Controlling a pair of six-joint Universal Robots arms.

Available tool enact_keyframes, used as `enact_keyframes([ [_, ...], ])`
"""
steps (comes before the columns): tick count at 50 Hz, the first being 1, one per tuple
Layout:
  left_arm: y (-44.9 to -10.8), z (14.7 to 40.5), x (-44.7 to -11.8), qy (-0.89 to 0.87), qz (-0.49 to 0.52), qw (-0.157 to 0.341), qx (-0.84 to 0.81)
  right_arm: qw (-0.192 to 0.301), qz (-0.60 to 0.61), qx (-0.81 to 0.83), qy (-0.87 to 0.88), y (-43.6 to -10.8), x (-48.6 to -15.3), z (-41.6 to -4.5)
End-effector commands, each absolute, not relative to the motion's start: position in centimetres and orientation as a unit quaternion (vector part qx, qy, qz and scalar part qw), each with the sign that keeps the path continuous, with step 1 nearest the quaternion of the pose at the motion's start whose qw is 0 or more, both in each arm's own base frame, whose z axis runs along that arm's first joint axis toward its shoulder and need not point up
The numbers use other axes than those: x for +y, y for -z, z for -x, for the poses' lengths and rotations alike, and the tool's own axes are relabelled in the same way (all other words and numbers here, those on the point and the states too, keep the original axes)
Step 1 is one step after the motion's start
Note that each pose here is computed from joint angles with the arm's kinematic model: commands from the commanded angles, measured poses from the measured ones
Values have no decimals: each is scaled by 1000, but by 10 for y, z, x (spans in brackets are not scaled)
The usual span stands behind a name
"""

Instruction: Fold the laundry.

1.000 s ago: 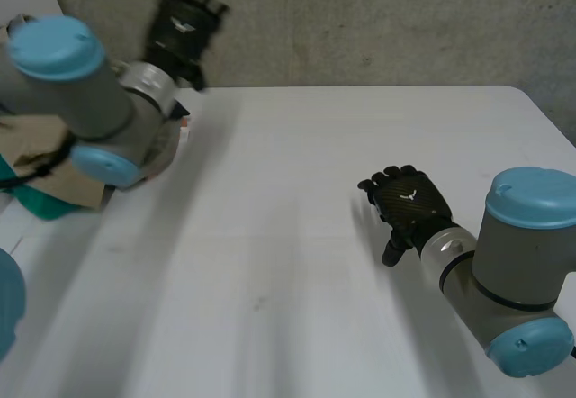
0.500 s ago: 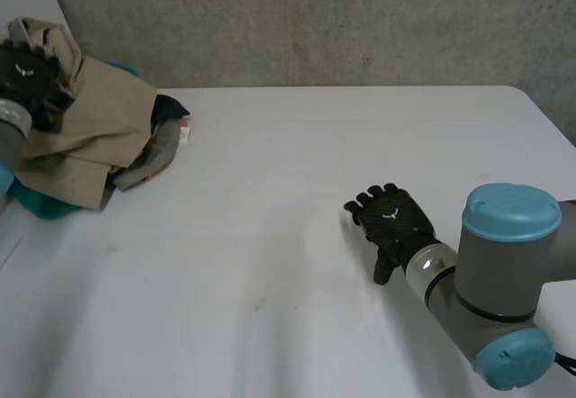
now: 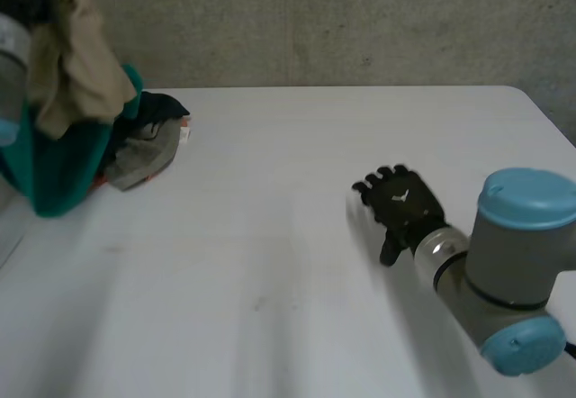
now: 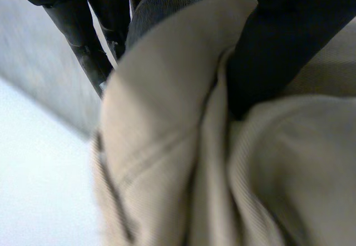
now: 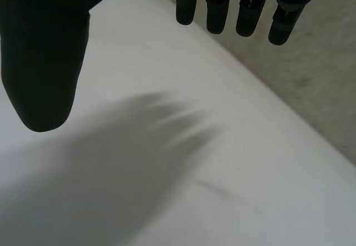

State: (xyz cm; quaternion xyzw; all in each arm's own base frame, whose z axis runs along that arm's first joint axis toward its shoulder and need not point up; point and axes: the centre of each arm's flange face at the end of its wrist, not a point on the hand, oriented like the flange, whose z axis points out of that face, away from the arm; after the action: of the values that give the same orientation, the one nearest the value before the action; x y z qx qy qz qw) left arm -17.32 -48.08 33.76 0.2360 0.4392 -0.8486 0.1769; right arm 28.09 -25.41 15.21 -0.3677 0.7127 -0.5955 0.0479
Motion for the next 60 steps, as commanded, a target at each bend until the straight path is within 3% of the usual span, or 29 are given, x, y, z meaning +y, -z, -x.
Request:
enact_keyframes([
  [1,-377,268,-395,879,-265,-36,395,41,308,692,652,-199,-283,-265],
  [4,-359,298,-369,859,-295,-100,407,40,288,685,668,-213,-292,-258],
  [5,-340,315,-355,838,-317,-138,422,38,276,681,677,-222,-297,-253],
  [8,-306,340,-328,799,-357,-191,444,35,265,676,687,-230,-304,-247],
  [12,-228,381,-270,710,-436,-274,482,31,257,679,687,-232,-314,-237],
  [16,-178,397,-241,666,-480,-283,496,33,263,686,678,-222,-319,-236],
  [19,-168,401,-230,661,-502,-270,488,33,270,687,673,-218,-321,-237],
  [23,-187,395,-233,691,-494,-227,476,31,282,694,661,-210,-320,-240],
  [28,-229,370,-250,736,-433,-172,491,28,308,694,651,-211,-315,-246],
  [34,-255,339,-258,757,-374,-145,517,29,349,685,640,-223,-306,-251],
  [46,-236,290,-246,674,-274,-160,667,42,517,642,565,-238,-249,-283],
  [54,-223,274,-234,596,-199,-205,751,-2,623,544,562,-193,-242,-317],
  [60,-215,270,-238,563,-158,-232,777,-72,668,491,555,-155,-259,-329],
])
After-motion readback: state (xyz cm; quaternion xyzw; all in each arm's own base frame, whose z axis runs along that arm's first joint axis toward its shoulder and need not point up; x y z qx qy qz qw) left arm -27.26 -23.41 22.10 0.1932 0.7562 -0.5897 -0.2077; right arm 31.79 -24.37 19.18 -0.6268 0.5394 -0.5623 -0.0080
